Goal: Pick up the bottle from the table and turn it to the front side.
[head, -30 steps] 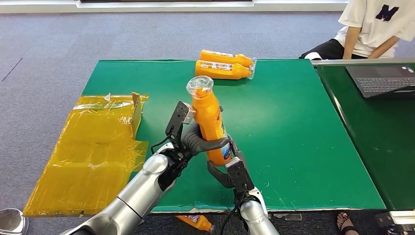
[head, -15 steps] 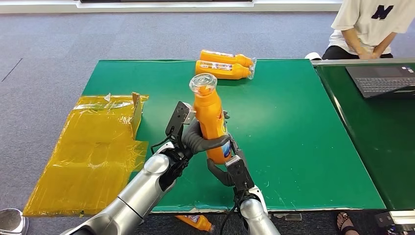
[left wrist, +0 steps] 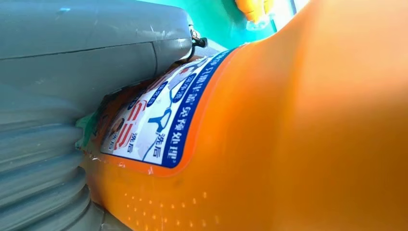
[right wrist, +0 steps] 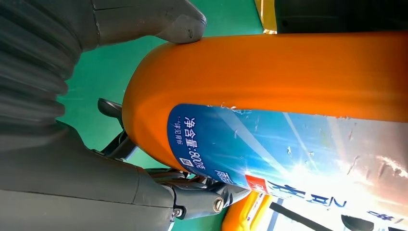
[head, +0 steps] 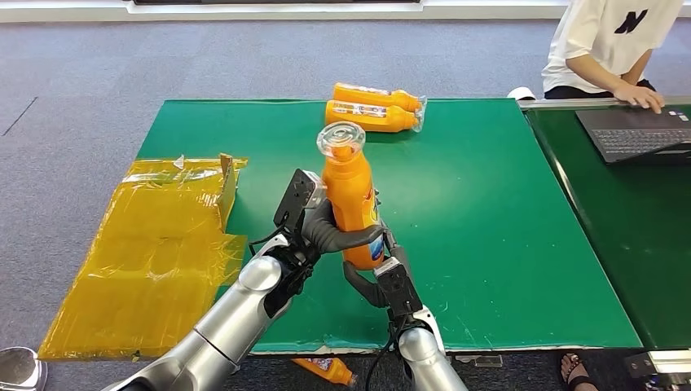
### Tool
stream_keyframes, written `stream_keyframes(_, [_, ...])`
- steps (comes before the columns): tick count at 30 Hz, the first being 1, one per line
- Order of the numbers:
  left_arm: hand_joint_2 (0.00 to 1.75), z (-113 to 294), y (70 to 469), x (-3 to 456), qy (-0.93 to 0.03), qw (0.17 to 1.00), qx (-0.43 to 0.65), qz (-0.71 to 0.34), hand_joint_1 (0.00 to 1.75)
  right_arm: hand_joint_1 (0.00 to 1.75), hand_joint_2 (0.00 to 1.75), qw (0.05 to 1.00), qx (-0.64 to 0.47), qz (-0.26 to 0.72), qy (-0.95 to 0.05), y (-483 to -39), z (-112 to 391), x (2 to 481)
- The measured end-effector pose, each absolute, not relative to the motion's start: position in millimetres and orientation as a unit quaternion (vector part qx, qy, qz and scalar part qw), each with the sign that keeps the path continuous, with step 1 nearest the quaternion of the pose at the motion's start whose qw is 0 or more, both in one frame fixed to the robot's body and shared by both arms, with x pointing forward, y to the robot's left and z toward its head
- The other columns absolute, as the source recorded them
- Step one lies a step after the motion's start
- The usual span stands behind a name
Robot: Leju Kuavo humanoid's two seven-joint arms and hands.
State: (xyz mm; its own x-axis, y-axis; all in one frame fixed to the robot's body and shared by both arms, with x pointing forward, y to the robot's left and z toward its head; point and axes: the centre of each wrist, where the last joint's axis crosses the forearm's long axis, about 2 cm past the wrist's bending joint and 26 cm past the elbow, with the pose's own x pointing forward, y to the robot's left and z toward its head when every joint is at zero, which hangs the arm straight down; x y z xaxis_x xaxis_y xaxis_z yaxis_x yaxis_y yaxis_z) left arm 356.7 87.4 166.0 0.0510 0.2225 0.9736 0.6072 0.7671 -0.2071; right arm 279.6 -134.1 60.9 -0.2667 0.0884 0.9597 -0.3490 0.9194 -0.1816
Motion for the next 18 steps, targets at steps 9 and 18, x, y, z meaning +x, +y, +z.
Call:
stream_keyframes(9, [1.75, 167.1, 88.1, 356.0, -0.692, 0.644, -0.286, -0.154, 1.75, 0.87, 1.75, 0.596, 0.080, 0.186, -0.777, -134.1, 63.0, 280.5])
stream_keyframes(18, [1.75, 180.3, 109.9, 361.7, -0.784, 0.576, -0.114, -0.201, 1.75, 0.00, 0.00, 0.615, 0.073, 0.233, -0.750, -134.1, 55.7, 269.0])
